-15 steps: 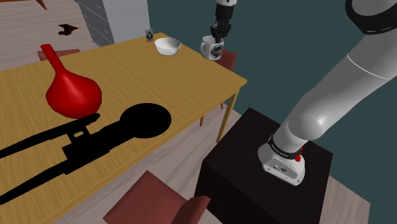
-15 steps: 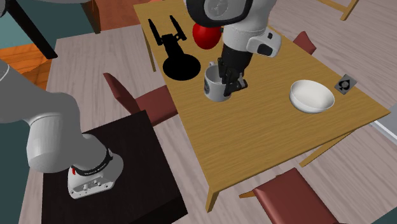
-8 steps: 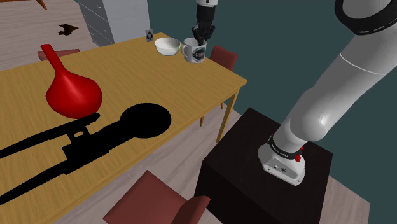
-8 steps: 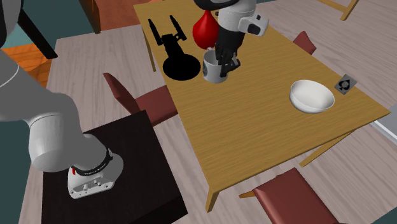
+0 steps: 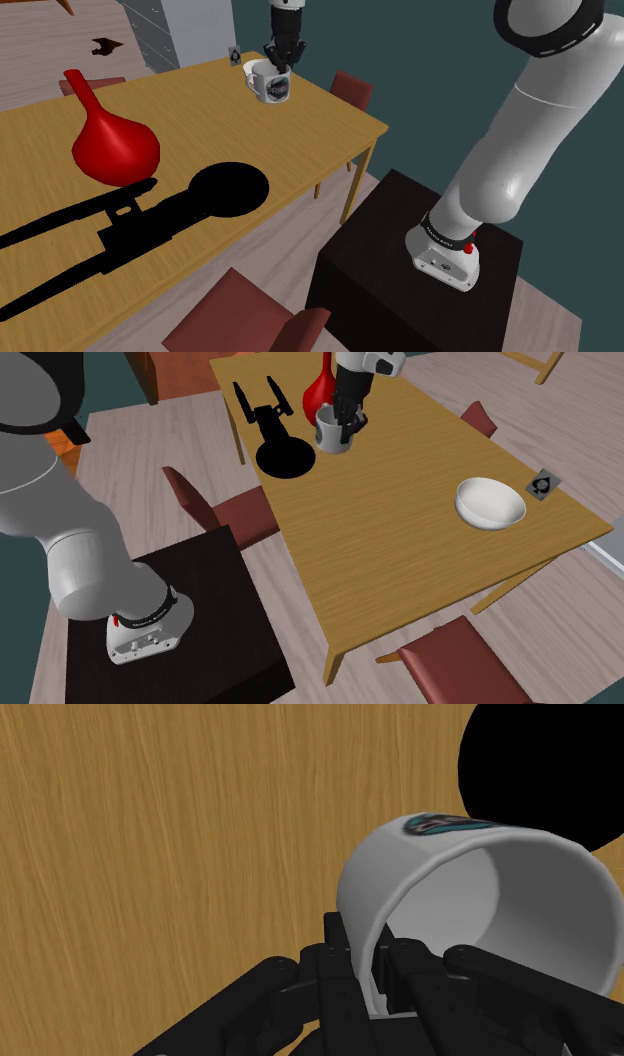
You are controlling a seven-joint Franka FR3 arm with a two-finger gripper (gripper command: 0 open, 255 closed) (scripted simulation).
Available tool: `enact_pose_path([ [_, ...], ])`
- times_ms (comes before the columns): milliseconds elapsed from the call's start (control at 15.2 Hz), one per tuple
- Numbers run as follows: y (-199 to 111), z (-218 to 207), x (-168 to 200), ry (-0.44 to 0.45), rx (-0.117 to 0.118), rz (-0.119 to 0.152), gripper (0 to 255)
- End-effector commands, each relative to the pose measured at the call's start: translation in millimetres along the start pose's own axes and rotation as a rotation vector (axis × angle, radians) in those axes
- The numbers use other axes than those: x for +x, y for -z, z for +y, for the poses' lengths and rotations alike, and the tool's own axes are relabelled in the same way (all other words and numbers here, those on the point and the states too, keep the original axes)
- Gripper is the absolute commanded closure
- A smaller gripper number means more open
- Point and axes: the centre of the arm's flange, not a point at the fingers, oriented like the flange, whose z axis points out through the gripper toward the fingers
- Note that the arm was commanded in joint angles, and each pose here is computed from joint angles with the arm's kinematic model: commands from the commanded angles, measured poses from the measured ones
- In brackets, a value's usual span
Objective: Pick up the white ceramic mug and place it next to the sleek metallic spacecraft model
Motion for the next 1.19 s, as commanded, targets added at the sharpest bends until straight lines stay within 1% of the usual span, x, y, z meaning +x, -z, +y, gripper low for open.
enact_pose_path([
  [0,-2.5,-23.1,9.4,-0.001,0.0,0.0,255],
  [1056,-9.3,-222.2,77.3,-0.001,0.0,0.0,255],
  [1122,-14.5,-221.9,77.5,-0.001,0.0,0.0,255],
])
